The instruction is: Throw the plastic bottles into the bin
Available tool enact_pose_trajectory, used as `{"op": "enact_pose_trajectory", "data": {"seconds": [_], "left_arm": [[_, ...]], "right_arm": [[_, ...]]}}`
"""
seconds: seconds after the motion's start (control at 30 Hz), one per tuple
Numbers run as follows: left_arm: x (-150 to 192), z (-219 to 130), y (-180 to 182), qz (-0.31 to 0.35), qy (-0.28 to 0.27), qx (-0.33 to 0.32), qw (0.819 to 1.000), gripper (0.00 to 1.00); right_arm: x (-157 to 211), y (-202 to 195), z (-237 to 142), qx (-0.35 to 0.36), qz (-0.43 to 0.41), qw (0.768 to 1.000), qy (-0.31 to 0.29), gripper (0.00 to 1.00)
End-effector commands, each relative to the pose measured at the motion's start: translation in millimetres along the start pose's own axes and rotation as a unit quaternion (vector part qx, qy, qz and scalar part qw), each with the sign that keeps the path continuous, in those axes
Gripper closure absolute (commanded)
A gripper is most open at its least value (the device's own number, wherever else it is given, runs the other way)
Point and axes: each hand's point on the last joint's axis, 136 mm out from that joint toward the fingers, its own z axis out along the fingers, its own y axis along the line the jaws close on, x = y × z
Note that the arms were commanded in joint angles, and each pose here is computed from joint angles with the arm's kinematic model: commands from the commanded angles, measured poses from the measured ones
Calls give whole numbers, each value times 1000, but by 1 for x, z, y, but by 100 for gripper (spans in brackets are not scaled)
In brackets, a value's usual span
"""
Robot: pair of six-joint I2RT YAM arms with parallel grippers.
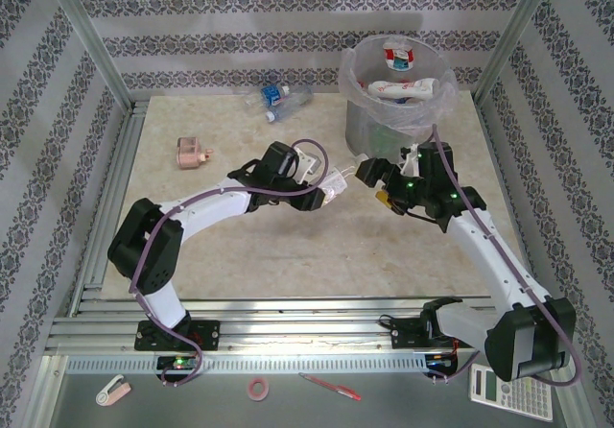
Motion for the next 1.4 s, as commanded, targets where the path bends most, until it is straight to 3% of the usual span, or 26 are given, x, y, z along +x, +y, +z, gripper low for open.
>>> {"op": "enact_pose_trajectory", "data": {"seconds": [0.0,0.43,1.03,1.37], "left_arm": [[-18,-15,-23,10,-37,29,999,69],[-13,-14,-41,13,-30,49,998,70],[-21,-23,-78,14,-39,110,993,72],[-25,-25,-103,12,-49,149,988,72]], "right_arm": [[1,0,9,-8,9,1000,-1,2],[0,5,37,-24,18,1000,2,2],[-16,-18,63,30,35,998,-30,2],[-14,-11,68,34,27,999,-19,21]]}}
